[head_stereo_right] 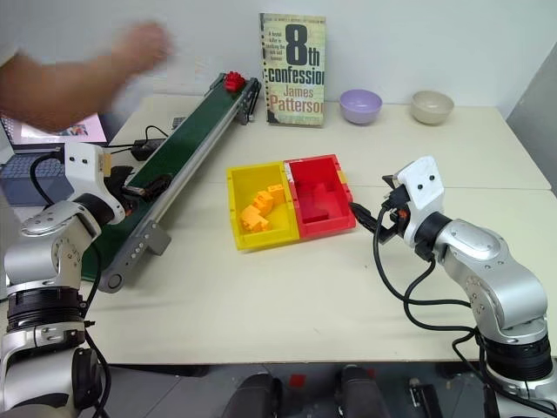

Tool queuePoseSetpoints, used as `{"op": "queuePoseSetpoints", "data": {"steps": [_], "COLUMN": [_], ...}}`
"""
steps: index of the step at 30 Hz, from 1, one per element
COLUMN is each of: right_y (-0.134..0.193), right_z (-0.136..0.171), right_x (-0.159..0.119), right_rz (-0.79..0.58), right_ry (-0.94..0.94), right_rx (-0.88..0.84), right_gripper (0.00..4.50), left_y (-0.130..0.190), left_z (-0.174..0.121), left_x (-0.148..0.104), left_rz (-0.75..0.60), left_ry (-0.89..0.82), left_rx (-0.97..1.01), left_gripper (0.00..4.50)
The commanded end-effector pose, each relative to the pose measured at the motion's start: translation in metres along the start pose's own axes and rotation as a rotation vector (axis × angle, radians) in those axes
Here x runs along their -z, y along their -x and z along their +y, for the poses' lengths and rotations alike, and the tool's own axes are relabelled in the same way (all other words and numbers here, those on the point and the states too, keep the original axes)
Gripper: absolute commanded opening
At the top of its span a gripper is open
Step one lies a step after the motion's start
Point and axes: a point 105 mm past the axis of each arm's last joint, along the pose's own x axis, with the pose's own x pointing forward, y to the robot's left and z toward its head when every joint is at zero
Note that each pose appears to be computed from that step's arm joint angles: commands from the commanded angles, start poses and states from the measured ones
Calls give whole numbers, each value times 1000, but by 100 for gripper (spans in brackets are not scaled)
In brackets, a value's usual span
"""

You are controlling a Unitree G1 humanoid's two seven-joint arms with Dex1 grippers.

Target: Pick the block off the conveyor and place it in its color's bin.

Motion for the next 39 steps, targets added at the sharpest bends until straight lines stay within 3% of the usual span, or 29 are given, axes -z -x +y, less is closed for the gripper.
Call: {"op": "queuePoseSetpoints", "data": {"steps": [1, 18, 39], "right_y": [5, -2, -16], "right_z": [-3, 3, 68], "right_x": [-16, -23, -71], "right_rz": [-58, -80, -266], "right_ry": [41, 48, -66], "right_rx": [20, -56, -521], "right_gripper": [450, 450, 450], "left_y": [6, 21, 15], "left_z": [3, 19, 30], "left_x": [-18, -23, -21], "left_rz": [-41, -97, -17], "left_ry": [-38, 15, -34], "left_rx": [-4, -46, 95], "left_gripper": [447, 447, 447]}}
